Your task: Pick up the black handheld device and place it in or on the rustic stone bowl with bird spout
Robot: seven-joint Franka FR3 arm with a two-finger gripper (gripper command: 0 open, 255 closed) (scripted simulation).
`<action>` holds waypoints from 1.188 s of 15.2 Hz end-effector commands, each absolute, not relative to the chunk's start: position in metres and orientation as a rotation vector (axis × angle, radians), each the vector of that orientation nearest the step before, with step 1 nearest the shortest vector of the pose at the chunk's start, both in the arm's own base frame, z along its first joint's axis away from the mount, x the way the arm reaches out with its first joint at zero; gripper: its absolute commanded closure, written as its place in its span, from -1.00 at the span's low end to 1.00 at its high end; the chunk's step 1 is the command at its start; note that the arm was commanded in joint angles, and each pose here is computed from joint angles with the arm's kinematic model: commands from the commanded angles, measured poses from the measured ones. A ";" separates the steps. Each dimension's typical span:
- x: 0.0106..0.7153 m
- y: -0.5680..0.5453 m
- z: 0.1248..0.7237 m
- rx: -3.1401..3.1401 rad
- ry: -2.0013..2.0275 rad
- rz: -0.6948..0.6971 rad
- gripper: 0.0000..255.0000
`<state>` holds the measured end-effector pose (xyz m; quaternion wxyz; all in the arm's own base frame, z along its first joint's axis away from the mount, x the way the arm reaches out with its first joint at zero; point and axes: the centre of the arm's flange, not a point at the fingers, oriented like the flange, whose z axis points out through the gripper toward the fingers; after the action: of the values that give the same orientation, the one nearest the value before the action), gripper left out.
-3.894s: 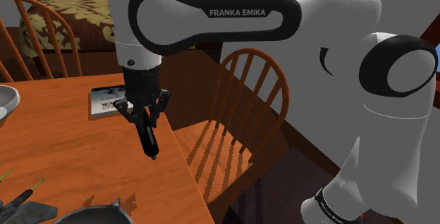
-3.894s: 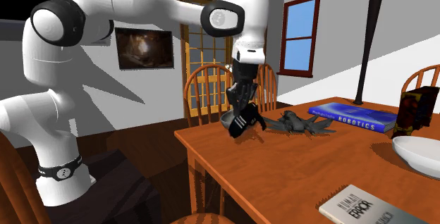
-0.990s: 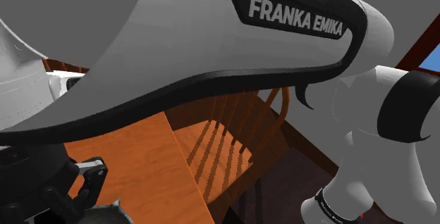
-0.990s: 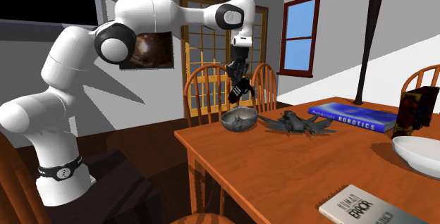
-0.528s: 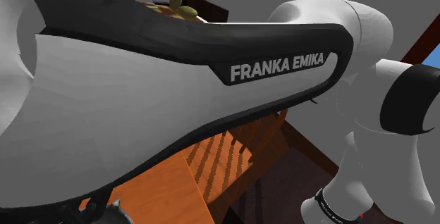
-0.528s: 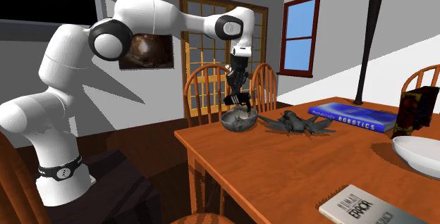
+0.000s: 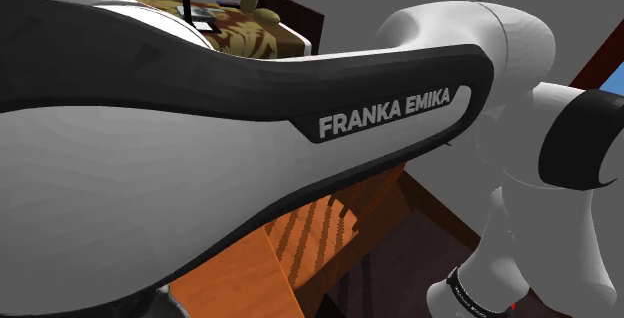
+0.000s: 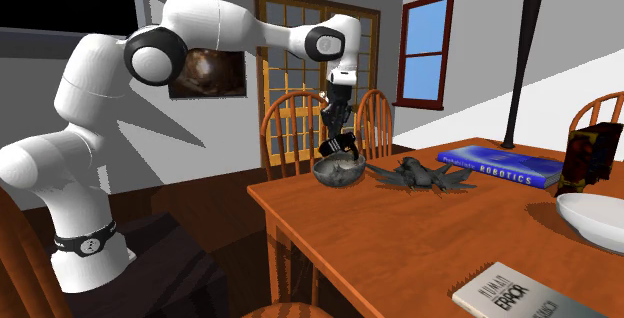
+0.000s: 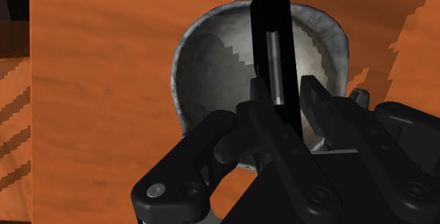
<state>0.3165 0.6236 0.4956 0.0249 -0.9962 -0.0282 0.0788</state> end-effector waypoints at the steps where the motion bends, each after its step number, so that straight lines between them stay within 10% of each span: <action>1: 0.317 0.624 0.496 -3.081 -0.087 0.243 -1.00; 18: 0.324 0.621 0.545 -3.081 -0.087 0.243 -1.00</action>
<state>0.3244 0.6213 0.5450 0.0251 -0.9962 -0.0282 0.0787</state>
